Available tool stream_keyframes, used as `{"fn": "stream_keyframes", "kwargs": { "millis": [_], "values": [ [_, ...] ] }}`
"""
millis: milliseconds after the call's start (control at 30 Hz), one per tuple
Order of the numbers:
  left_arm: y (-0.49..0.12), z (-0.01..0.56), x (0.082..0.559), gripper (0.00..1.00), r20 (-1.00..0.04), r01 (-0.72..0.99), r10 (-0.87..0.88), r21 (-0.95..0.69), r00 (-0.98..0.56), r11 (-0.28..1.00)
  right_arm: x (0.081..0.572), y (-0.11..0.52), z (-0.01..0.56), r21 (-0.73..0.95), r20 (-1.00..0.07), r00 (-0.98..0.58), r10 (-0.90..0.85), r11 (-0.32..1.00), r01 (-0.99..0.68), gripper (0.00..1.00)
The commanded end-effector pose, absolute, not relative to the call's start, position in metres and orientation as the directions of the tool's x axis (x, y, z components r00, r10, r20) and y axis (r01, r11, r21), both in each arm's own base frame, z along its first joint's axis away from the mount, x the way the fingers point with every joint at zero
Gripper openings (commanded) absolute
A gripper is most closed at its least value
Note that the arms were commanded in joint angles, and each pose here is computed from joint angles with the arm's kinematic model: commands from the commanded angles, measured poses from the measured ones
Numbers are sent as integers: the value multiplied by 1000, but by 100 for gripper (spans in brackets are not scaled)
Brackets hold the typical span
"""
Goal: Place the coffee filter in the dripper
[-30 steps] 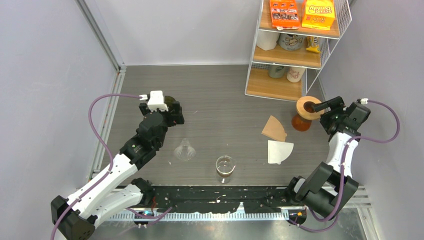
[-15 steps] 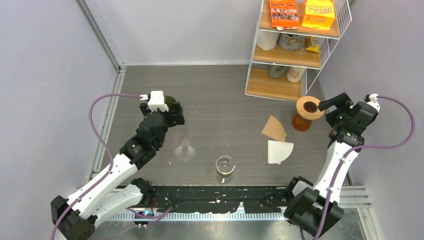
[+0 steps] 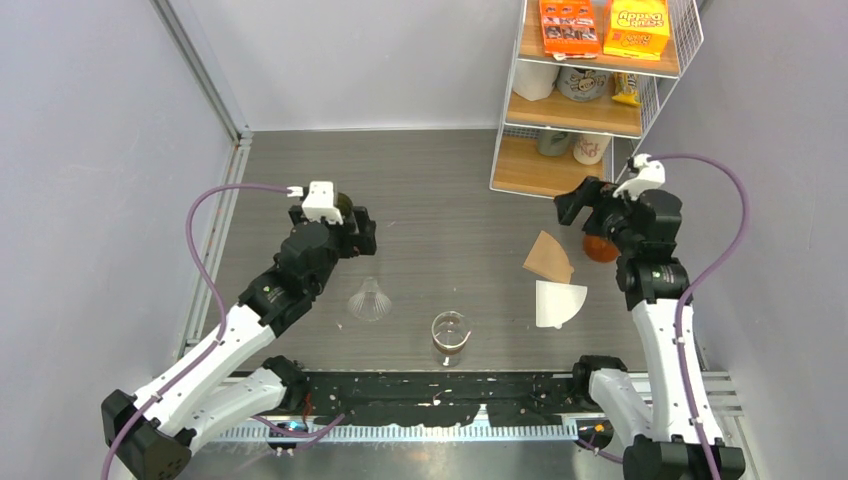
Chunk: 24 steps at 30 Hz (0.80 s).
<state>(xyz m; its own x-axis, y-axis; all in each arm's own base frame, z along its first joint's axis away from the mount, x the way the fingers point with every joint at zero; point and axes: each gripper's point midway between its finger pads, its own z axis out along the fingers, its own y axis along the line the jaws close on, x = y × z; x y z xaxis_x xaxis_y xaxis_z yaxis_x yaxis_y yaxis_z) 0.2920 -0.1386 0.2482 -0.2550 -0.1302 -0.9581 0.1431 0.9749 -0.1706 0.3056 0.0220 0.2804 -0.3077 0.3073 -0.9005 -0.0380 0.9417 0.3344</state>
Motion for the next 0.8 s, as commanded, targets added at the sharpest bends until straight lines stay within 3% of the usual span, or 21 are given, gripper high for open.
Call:
{"fn": "stream_keyframes", "kwargs": {
  "millis": [0,367,633,767],
  "values": [
    [-152,235,278,100,-925,205,-145,-227,-351,952,318,52,256,362,-906,-309,289,907,-214,95],
    [-116,139,206,99,-760,45,-203,-291,-617,956,332,90,213,479,-845,-420,330,816,-323,95],
    [-118,105,170,100,-662,97,-139,-306,-737,947,329,89,215,481,-845,-412,339,819,-313,95],
    [-124,94,174,96,-654,106,-125,-302,-746,947,326,89,219,476,-851,-401,339,820,-318,96]
  ]
}}
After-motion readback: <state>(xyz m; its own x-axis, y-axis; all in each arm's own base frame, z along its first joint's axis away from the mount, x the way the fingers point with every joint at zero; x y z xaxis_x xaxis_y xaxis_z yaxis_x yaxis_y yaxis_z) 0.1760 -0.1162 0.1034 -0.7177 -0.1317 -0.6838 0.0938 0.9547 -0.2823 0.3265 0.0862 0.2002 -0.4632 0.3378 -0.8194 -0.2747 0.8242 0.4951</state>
